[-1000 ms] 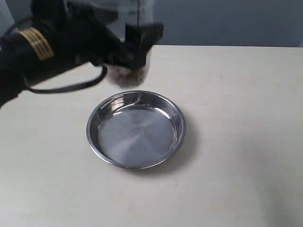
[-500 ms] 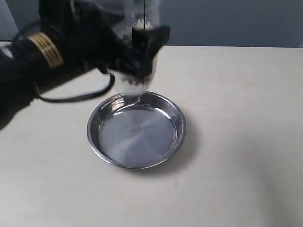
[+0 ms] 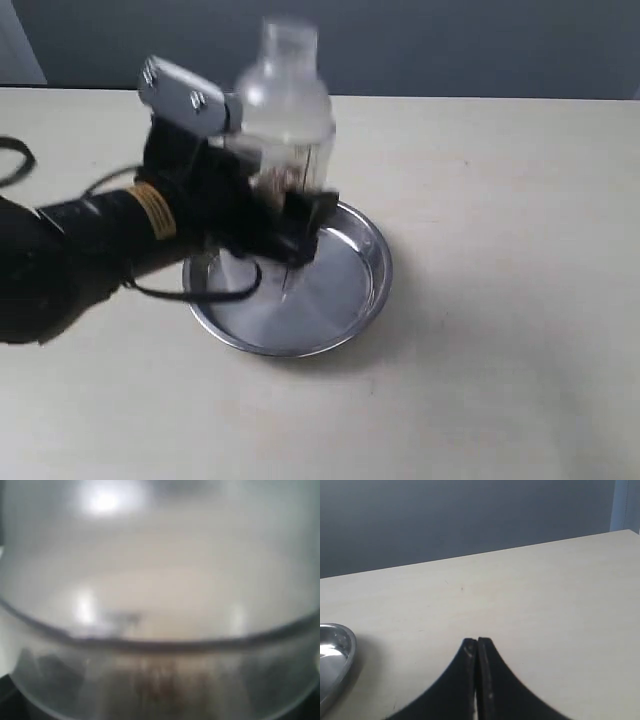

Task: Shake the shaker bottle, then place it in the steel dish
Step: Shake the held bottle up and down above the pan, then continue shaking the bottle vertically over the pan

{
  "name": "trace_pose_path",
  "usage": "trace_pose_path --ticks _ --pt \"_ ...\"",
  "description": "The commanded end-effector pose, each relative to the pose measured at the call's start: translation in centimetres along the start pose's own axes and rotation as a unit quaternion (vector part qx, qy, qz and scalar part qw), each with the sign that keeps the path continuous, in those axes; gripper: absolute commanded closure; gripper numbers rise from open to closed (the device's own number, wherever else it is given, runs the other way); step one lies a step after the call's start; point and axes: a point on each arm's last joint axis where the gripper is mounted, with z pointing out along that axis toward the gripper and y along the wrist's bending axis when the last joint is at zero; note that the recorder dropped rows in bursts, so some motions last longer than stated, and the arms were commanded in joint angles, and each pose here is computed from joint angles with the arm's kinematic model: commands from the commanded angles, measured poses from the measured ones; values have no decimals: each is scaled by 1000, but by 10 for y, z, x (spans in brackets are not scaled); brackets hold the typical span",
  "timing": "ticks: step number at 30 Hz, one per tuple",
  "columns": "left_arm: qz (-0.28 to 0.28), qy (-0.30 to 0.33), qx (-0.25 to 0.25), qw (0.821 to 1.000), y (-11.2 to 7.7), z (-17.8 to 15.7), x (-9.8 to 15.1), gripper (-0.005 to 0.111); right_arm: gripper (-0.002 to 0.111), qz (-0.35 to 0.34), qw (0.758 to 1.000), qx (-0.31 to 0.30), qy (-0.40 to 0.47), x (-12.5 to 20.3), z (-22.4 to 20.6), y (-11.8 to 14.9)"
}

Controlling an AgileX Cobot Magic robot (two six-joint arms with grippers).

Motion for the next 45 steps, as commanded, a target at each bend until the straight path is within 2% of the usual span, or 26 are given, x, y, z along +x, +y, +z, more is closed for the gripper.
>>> trace_pose_path --ticks 1,2,4,6,8,10,12,13,14,15,18,20,21,24,26,27,28,30,34,36,37,39,40,42,43,45 --pt "-4 -189 27 982 -9 -24 -70 106 109 -1 1000 2 -5 0 0 0" --pt "7 -196 31 980 -11 -30 -81 106 109 -1 1000 2 -5 0 0 0" --pt "30 -140 23 989 -10 -27 -70 106 109 -1 1000 2 -5 0 0 0" --pt "30 -22 12 999 -5 -9 -26 106 109 -1 1000 2 -5 0 0 0" --pt "3 12 -4 1000 0 1 3 106 109 -1 1000 2 -5 0 0 0" --pt "-2 -49 -1 999 -1 -3 -14 106 109 -1 1000 2 -5 0 0 0" --pt "-3 -156 25 987 -10 -20 -59 106 109 -1 1000 2 -5 0 0 0" --pt "32 -219 33 975 -16 -39 -96 106 109 -1 1000 2 -5 0 0 0" --pt "44 -215 28 975 -16 -41 -99 106 109 -1 1000 2 -5 0 0 0" --pt "37 -198 20 979 -14 -39 -95 106 109 -1 1000 2 -5 0 0 0" --pt "20 -66 -8 998 -4 -14 -37 106 109 -1 1000 2 -5 0 0 0" --pt "7 -51 -23 998 2 -5 -10 106 109 -1 1000 2 -5 0 0 0" --pt "7 -78 -25 997 2 -5 -14 106 109 -1 1000 2 -5 0 0 0" --pt "8 -207 -16 978 -3 -24 -68 106 109 -1 1000 2 -5 0 0 0" --pt "30 -227 -8 973 -9 -40 -99 106 109 -1 1000 2 -5 0 0 0" --pt "35 -197 -8 980 -8 -37 -93 106 109 -1 1000 2 -5 0 0 0" --pt "32 -110 -10 993 -6 -21 -59 106 109 -1 1000 2 -5 0 0 0" --pt "1 -69 -41 997 5 -5 -14 106 109 -1 1000 2 -5 0 0 0" --pt "18 -216 -7 976 -6 -36 -78 106 109 -1 1000 2 -5 0 0 0" --pt "20 -216 -3 976 -8 -46 -90 106 109 -1 1000 2 -5 0 0 0" --pt "14 -189 -4 982 -7 -45 -83 106 109 -1 1000 2 -5 0 0 0" --pt "6 -70 -19 997 0 -22 -28 106 109 -1 1000 2 -5 0 0 0" --pt "-7 -52 -34 998 4 -14 -8 106 109 -1 1000 2 -5 0 0 0" --pt "-12 -143 -26 989 2 -20 -32 106 109 -1 1000 2 -5 0 0 0" --pt "-4 -204 1 979 -5 -32 -65 106 109 -1 1000 2 -5 0 0 0" --pt "11 -220 6 975 -9 -42 -87 106 109 -1 1000 2 -5 0 0 0"
